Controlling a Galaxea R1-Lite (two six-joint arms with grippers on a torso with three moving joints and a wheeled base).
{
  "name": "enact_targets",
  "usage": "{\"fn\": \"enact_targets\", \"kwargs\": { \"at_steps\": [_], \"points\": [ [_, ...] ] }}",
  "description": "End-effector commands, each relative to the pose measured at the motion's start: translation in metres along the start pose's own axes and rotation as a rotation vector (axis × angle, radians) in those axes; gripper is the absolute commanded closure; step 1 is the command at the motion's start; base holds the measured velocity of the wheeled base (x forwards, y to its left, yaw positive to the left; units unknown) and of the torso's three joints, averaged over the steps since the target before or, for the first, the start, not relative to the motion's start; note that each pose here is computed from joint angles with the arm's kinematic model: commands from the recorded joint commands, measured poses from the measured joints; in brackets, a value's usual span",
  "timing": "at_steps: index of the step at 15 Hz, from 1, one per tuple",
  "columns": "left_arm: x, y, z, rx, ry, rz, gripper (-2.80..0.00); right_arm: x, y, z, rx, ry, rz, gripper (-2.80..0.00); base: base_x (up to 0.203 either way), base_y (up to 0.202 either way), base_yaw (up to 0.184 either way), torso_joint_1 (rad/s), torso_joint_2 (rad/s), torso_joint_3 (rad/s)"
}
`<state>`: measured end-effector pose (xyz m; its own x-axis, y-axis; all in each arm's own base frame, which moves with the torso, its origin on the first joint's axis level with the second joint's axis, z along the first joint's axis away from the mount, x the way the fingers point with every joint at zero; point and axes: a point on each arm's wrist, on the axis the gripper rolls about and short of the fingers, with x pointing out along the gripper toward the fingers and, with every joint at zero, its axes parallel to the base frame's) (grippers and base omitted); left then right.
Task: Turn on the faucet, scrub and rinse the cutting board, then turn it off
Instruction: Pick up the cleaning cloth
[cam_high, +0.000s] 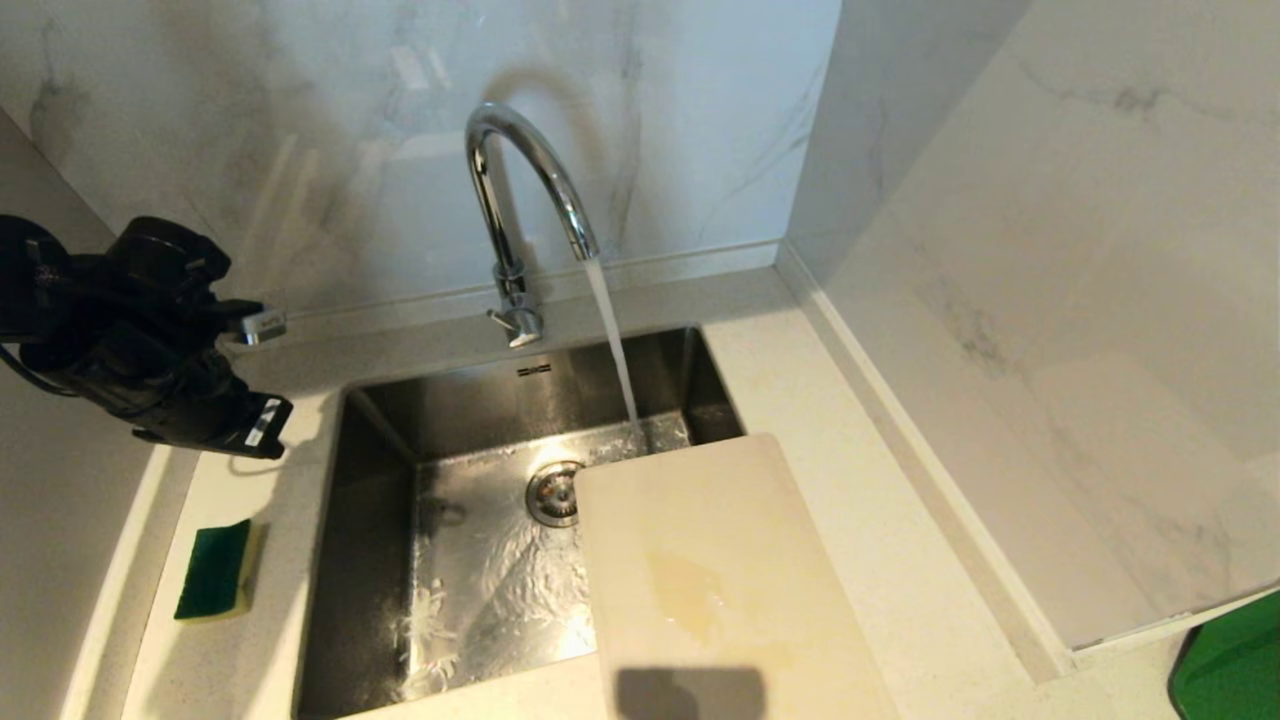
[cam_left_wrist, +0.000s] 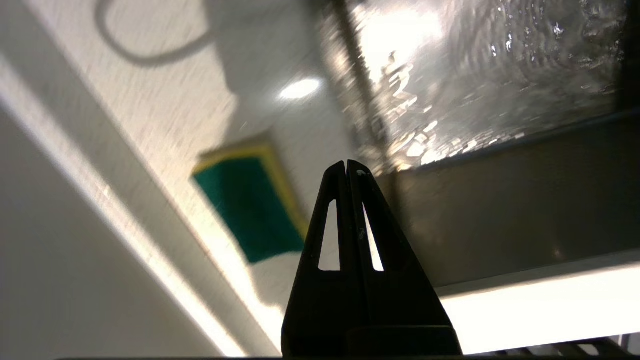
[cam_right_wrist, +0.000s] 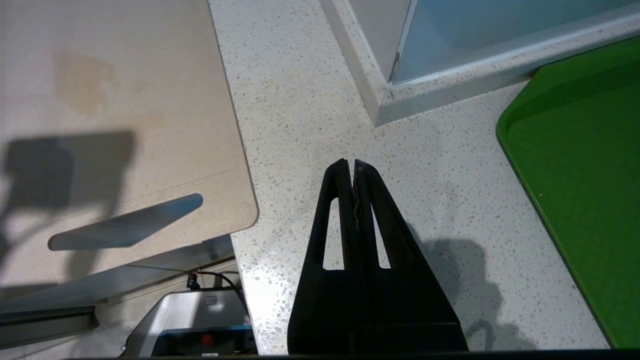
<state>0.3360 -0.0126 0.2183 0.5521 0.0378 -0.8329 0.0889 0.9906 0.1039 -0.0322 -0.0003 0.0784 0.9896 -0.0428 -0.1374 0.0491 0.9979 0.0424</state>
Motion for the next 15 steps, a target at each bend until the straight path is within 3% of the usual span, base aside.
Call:
{"fn": "enact_targets", "kwargs": {
  "at_steps": [1,5,9,10,15],
  "points": [
    [0.01,0.018,-0.014,-0.045,0.069,0.032,0.0,0.0,0.0,0.0,0.0,0.002,0.0,0.0,0.0,0.0,0.0,0.0,0.0,0.0],
    [0.028,0.05,-0.031,-0.128,0.157,0.089,0.0,0.0,0.0,0.0,0.0,0.002,0.0,0.0,0.0,0.0,0.0,0.0,0.0,0.0],
    [0.033,0.065,-0.047,-0.172,0.213,0.107,0.0,0.0,0.0,0.0,0.0,0.002,0.0,0.0,0.0,0.0,0.0,0.0,0.0,0.0],
    [0.034,0.066,-0.049,-0.176,0.22,0.108,-2.8,0.0,0.0,0.0,0.0,0.002,0.0,0.0,0.0,0.0,0.0,0.0,0.0,0.0],
    [0.032,0.061,-0.065,-0.194,0.262,0.081,-2.8,0.0,0.0,0.0,0.0,0.002,0.0,0.0,0.0,0.0,0.0,0.0,0.0,0.0]
  ]
}}
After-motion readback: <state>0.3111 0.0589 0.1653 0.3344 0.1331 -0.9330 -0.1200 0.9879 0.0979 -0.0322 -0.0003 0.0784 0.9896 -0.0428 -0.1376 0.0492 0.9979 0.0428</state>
